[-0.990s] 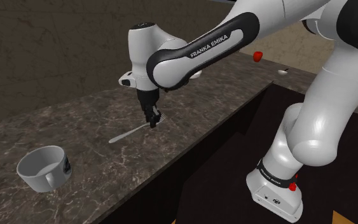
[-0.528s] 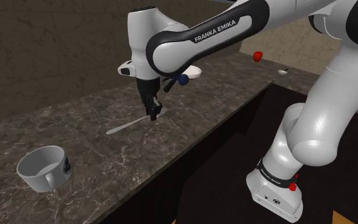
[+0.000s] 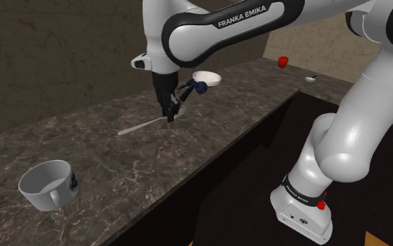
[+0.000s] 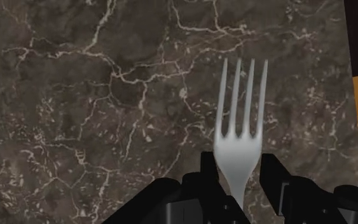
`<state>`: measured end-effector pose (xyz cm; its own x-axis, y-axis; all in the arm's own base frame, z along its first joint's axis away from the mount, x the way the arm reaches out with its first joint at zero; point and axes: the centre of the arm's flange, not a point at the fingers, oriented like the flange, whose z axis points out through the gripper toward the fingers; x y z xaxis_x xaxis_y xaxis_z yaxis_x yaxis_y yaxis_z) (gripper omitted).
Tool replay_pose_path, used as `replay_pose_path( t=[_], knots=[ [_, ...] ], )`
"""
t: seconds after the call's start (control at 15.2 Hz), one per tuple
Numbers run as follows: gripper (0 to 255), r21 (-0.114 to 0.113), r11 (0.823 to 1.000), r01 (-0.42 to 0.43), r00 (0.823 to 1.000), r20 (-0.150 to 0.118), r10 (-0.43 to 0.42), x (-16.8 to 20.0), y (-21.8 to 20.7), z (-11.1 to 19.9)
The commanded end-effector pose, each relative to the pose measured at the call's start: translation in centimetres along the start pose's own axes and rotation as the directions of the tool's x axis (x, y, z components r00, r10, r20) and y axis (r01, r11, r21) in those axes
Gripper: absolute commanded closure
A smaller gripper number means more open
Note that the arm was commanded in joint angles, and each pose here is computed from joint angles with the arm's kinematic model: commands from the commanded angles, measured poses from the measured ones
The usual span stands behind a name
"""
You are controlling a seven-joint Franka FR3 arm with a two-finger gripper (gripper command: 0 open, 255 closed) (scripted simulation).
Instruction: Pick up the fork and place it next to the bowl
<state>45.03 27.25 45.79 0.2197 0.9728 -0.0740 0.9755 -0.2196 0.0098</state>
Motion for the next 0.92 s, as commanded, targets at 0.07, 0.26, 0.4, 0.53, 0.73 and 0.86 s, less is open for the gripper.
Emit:
replay_pose_path(
  t=[0.07,0.26,0.4,0.53,0.73,0.86],
  knots=[
    [255,0.000,1.000,0.001,1.000,0.000,-0.001,-3.4,1.8,0.0],
    [255,0.000,1.000,0.001,1.000,0.000,-0.001,-6.9,3.7,0.3],
    [255,0.000,1.000,0.001,1.000,0.000,-0.001,-9.2,4.9,0.5],
    [255,0.000,1.000,0.001,1.000,0.000,-0.001,-11.5,6.2,0.7],
    [255,0.000,1.000,0.001,1.000,0.000,-0.001,-15.0,8.1,0.9],
    [255,0.000,1.000,0.001,1.000,0.000,-0.001,-17.3,9.4,1.1]
  ],
)
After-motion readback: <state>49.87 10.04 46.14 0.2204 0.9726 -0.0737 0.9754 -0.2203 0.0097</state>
